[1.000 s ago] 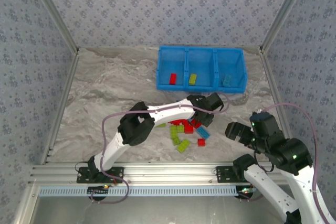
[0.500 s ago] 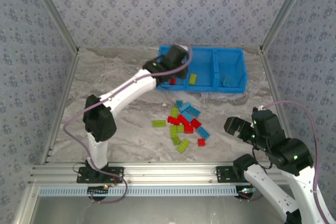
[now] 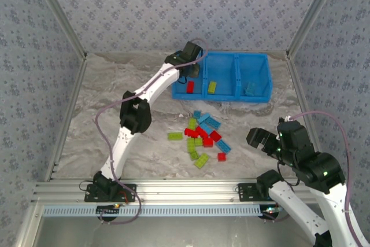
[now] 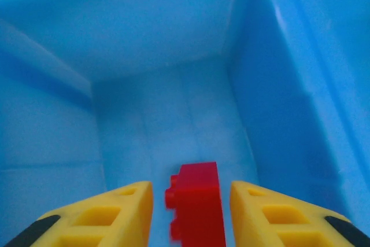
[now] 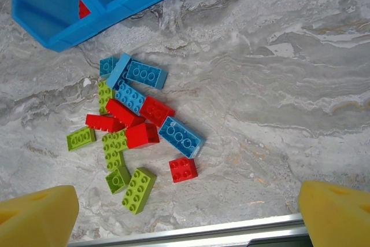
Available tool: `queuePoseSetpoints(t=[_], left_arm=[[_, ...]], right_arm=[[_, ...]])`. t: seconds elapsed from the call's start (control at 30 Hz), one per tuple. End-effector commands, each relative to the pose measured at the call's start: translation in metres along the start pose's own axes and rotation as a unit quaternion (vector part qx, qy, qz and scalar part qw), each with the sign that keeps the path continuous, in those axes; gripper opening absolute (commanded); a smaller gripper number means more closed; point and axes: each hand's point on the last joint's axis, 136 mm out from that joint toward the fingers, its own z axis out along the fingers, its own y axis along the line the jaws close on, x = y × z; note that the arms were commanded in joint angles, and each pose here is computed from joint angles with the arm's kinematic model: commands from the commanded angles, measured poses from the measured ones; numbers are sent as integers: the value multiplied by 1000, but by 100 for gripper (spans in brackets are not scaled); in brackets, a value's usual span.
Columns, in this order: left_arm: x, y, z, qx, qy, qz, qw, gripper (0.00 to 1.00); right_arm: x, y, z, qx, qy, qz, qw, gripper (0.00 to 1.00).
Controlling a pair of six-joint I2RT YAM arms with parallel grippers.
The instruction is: Sort the legos into containers by color
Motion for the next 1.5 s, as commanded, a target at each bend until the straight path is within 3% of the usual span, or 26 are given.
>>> queuePoseSetpoints(t=[0.0,0.17,0.37,0.57,0.77,0.9,1.13,1.37,1.47], left_arm=[[-31,-13,-48,30,-33,1,999,47],[-45,-28,-100,46,-70,23,996,53],[-43,-45,-197,97,-147,31,984,53],[27,-54,-284,147,-201,126,960,55],[101,-33,-346,180,-231,205,934,65],[144,-13,-364,193,-251,255,913,73],[201,-8,-374,250,-237,295,891,92],[213,-2,-377,256,-225,289,895,99],[213,-1,-376,253,-229,288,895,99]], right_arm=[[5,-2,0,2,10,9,1000,100],[4,2,5,-2,12,10,1000,100],[2,16,26,-10,32,0,999,100],[2,35,67,-5,61,-41,997,100],[8,61,125,25,92,-141,985,100],[15,80,174,14,123,-191,974,100],[8,69,237,83,158,-252,951,92],[15,62,275,86,194,-240,947,76],[27,62,281,75,209,-227,948,75]])
